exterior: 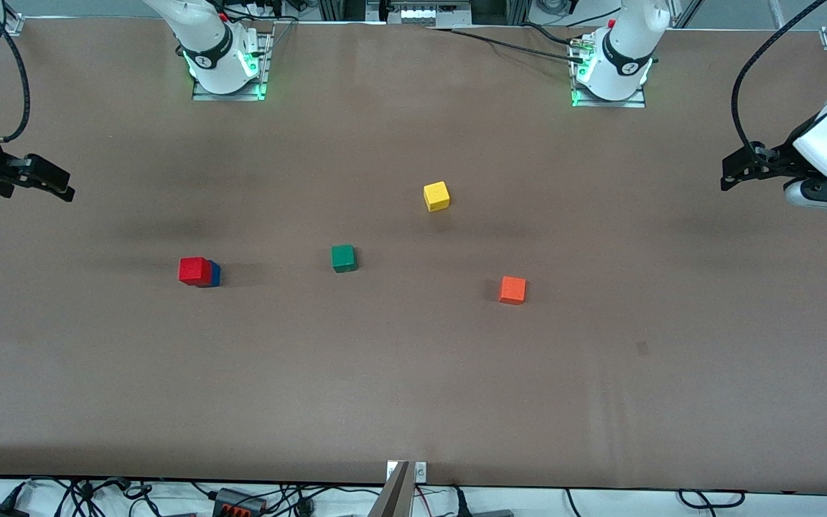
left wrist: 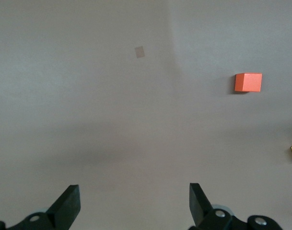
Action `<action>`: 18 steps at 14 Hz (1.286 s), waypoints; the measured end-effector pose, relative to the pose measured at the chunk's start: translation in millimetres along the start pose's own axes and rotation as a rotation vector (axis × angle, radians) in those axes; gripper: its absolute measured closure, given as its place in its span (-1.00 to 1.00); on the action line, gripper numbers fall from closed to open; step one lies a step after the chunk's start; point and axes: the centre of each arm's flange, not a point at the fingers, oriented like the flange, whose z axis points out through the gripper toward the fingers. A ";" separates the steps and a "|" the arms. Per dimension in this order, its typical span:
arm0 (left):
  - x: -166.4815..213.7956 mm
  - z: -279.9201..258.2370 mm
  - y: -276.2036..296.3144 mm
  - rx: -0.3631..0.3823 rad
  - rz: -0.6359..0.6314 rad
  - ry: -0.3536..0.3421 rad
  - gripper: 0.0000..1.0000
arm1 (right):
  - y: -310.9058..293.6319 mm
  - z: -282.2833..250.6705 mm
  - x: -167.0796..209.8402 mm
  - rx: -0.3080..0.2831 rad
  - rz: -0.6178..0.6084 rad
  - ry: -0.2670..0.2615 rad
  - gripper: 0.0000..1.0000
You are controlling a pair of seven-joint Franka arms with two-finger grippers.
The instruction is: Pass red block to right arm, stack on blue
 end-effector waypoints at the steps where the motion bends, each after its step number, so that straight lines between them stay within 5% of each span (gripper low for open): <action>1: 0.0 0.0 0.0 0.000 0.000 0.000 -1.00 | 0.2 -0.1 -2.5 0.000 -0.003 0.000 -1.00; 18: 0.0 0.0 -0.3 0.000 -0.001 0.000 -1.00 | 1.4 -7.5 -3.8 0.001 -0.014 0.013 -1.00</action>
